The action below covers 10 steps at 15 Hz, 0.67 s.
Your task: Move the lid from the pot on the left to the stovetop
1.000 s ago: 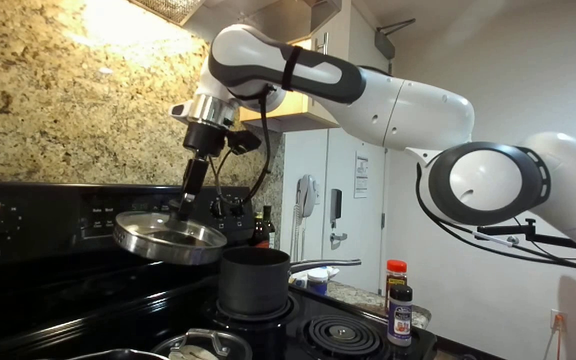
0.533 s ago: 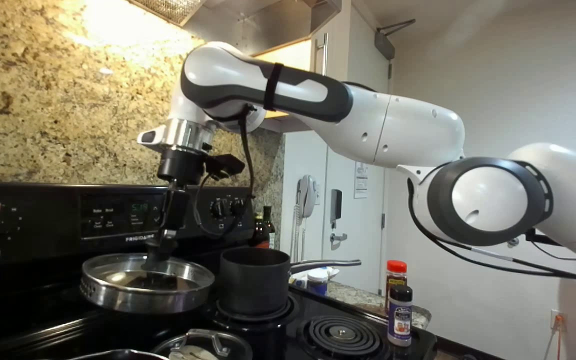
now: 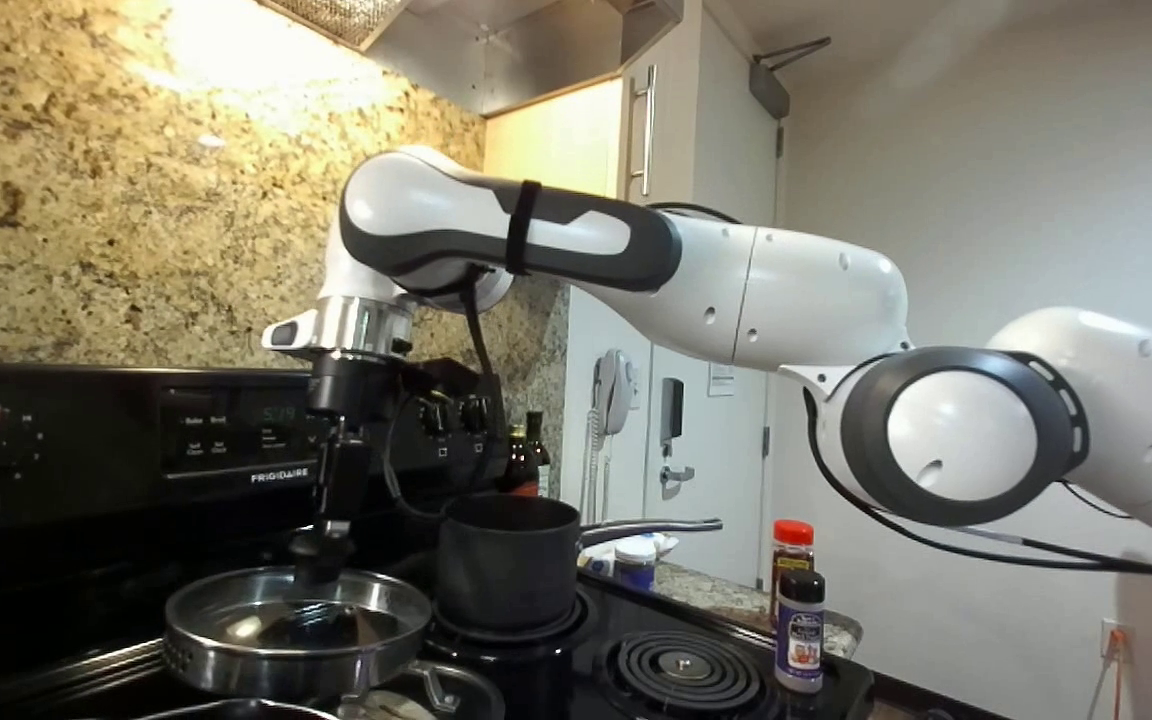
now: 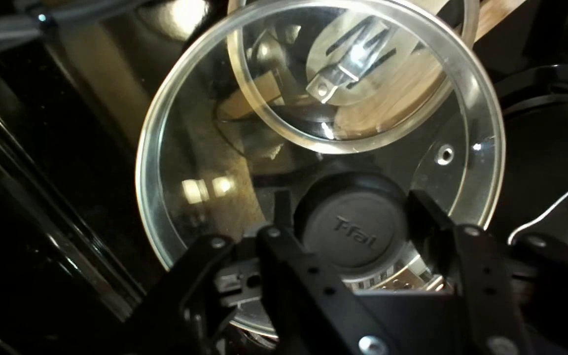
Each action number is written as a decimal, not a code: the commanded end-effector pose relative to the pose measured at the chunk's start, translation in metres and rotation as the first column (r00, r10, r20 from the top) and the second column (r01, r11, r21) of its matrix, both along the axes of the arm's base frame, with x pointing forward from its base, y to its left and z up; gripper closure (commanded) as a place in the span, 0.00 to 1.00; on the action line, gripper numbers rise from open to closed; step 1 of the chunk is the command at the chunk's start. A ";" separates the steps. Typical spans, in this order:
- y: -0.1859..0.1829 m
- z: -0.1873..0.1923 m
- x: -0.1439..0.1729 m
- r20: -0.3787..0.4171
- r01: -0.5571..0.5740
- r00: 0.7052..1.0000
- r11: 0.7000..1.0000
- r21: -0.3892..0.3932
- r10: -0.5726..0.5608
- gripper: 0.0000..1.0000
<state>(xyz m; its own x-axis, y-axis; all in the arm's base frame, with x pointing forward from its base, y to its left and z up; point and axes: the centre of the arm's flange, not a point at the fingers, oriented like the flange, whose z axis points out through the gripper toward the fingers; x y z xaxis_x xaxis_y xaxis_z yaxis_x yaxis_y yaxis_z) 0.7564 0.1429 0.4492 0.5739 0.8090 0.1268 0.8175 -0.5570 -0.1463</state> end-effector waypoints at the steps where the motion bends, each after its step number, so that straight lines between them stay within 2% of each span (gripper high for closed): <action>1: -0.007 -0.004 -0.008 -0.010 -0.007 1.000 1.000 0.004 0.007 0.66; 5: -0.007 -0.015 -0.006 -0.040 -0.008 0.999 1.000 -0.001 0.008 0.66; 10: -0.006 -0.032 -0.006 -0.130 -0.010 0.992 1.000 -0.010 0.009 0.66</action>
